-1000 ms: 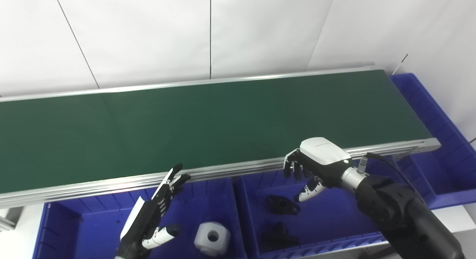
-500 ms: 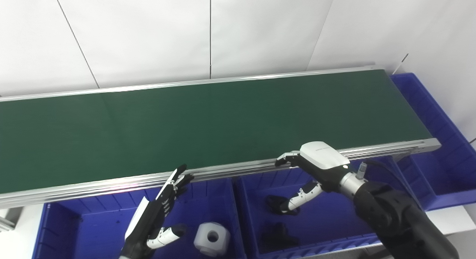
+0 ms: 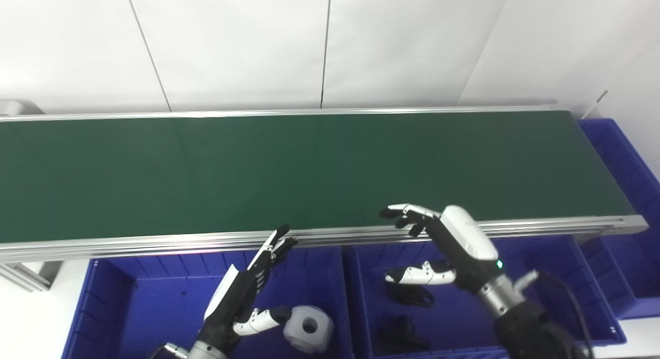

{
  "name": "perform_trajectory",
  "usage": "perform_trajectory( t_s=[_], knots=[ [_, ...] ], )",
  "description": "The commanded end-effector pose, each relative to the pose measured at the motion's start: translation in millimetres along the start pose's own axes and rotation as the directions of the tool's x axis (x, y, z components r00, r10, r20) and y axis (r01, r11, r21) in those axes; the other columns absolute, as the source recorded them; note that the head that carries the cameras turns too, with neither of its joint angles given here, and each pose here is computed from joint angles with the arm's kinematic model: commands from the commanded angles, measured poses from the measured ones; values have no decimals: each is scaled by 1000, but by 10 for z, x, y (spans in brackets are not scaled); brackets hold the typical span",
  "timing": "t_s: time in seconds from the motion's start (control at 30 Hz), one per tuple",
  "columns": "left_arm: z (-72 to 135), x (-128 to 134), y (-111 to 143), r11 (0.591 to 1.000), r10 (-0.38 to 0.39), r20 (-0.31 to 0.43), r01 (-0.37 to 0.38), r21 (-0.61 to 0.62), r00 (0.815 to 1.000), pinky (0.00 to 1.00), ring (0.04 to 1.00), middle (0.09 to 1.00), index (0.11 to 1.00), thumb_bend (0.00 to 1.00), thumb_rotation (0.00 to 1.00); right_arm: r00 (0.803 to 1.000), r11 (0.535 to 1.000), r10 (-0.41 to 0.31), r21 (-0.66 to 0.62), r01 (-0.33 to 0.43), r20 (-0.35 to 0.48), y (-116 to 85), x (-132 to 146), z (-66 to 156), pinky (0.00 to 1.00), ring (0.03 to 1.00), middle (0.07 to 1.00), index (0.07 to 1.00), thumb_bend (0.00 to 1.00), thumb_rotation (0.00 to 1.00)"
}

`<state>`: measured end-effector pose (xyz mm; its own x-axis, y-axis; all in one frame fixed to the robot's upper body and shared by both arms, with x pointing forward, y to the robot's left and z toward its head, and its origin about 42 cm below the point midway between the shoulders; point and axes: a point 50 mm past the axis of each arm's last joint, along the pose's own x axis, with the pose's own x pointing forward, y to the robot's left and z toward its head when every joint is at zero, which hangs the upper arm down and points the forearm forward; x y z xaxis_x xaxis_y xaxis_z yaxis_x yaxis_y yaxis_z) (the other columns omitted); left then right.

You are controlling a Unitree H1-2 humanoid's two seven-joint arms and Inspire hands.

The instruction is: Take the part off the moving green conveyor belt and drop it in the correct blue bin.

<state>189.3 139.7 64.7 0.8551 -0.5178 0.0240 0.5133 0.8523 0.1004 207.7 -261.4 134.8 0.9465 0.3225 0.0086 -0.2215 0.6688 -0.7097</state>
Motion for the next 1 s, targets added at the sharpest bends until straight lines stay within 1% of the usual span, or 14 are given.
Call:
perform_trajectory(
  t_s=[0.0, 0.07, 0.13, 0.2, 0.27, 0.37, 0.53, 0.7, 0.8, 0.83, 0.97],
  knots=[
    [71, 56, -25, 1000, 2, 67, -2, 11, 998, 947, 944, 929, 983, 994, 772, 996, 997, -69, 29, 67, 60, -26, -16, 56, 568, 691, 768, 764, 835, 905],
    [52, 53, -35, 1000, 1, 64, -1, 6, 998, 949, 943, 928, 983, 996, 769, 996, 993, -86, 80, 83, 38, 88, -33, 35, 567, 690, 771, 766, 826, 922],
    [33, 46, -48, 1000, -2, 55, 2, -2, 998, 958, 944, 930, 983, 1000, 765, 993, 983, -114, 146, 111, 13, 249, -42, -24, 558, 671, 765, 767, 775, 895],
    [16, 37, -56, 1000, -2, 49, 2, -3, 999, 969, 949, 932, 983, 1000, 761, 991, 973, -131, 188, 131, -9, 371, -47, -86, 551, 659, 760, 767, 759, 890],
    [9, 27, -61, 1000, -2, 46, 2, 5, 999, 965, 948, 928, 981, 1000, 770, 990, 964, -139, 222, 143, -33, 473, -54, -142, 547, 657, 758, 769, 761, 901],
    [-6, 17, -69, 1000, -8, 46, 7, 15, 999, 958, 953, 932, 983, 1000, 783, 990, 961, -128, 241, 139, -61, 602, -66, -243, 557, 668, 777, 777, 766, 939],
    [-27, 5, -70, 1000, -9, 46, 8, 18, 999, 958, 957, 929, 985, 998, 787, 991, 958, -110, 257, 125, -70, 701, -58, -328, 569, 670, 782, 782, 746, 951],
    [-54, 7, -83, 1000, -13, 43, 12, 17, 999, 970, 961, 929, 983, 1000, 783, 991, 954, -106, 272, 124, -81, 752, -40, -374, 561, 666, 775, 779, 736, 947],
    [-65, 18, -96, 1000, -16, 45, 15, 14, 999, 974, 963, 930, 984, 998, 781, 990, 949, -109, 287, 132, -94, 773, -37, -401, 569, 671, 772, 779, 760, 989],
    [-68, 22, -102, 1000, -16, 46, 16, 15, 999, 972, 962, 931, 984, 997, 781, 989, 945, -113, 297, 137, -94, 778, -36, -409, 580, 676, 768, 776, 773, 996],
    [-69, 26, -118, 1000, -14, 47, 13, 14, 999, 968, 961, 932, 981, 997, 777, 988, 936, -118, 322, 143, -96, 796, -38, -431, 600, 678, 771, 775, 776, 1000]
  ],
)
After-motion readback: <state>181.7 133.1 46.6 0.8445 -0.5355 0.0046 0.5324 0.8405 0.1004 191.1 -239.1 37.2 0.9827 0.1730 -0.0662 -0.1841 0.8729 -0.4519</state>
